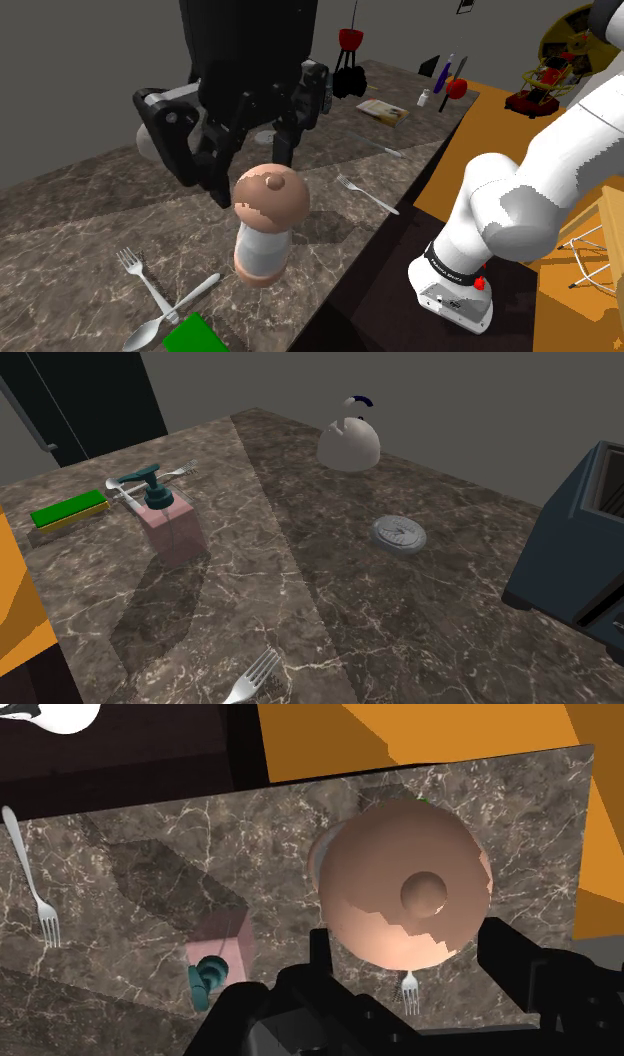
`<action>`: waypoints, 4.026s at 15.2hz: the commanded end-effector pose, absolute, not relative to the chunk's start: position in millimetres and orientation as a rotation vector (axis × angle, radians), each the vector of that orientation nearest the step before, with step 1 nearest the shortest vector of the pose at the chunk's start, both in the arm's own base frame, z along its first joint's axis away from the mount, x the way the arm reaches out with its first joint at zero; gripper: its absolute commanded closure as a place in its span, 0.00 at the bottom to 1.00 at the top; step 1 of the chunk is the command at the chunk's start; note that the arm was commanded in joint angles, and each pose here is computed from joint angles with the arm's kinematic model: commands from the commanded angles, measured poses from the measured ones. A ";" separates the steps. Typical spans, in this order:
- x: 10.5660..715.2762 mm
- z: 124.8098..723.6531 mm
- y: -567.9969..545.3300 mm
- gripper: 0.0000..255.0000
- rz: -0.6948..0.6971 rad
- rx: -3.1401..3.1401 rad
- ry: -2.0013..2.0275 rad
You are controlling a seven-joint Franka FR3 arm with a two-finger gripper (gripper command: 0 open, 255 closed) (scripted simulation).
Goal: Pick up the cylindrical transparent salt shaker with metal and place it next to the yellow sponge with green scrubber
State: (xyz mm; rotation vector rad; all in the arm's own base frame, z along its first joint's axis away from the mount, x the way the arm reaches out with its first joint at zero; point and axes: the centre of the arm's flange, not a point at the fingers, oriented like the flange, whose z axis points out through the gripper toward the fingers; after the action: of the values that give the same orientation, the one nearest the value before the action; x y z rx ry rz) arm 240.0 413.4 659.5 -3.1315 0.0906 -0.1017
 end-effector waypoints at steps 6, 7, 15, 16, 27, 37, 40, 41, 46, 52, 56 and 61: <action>231.8 627.7 421.6 1.00 -0.102 -3.131 0.093; 231.8 622.5 421.6 1.00 -0.102 -3.131 0.093; 231.8 580.2 421.6 1.00 -0.102 -3.131 0.093; 231.8 574.9 421.6 1.00 -0.102 -3.131 0.093; 231.8 516.8 421.6 1.00 -0.102 -3.131 0.093; 231.8 464.0 421.6 1.00 -0.102 -3.131 0.093; 231.8 448.2 421.6 1.00 -0.102 -3.131 0.093; 231.8 442.9 421.6 1.00 -0.102 -3.131 0.093; 231.8 416.5 421.6 1.00 -0.102 -3.131 0.093; 231.8 407.8 421.6 1.00 -0.102 -3.131 0.093; 231.8 407.8 421.7 0.00 -0.102 -3.131 0.093; 231.8 407.8 421.7 0.00 -0.102 -3.131 0.093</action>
State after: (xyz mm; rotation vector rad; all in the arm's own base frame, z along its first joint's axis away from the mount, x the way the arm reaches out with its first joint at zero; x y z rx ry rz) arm 231.8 421.7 407.8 -3.1309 0.0929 -0.1016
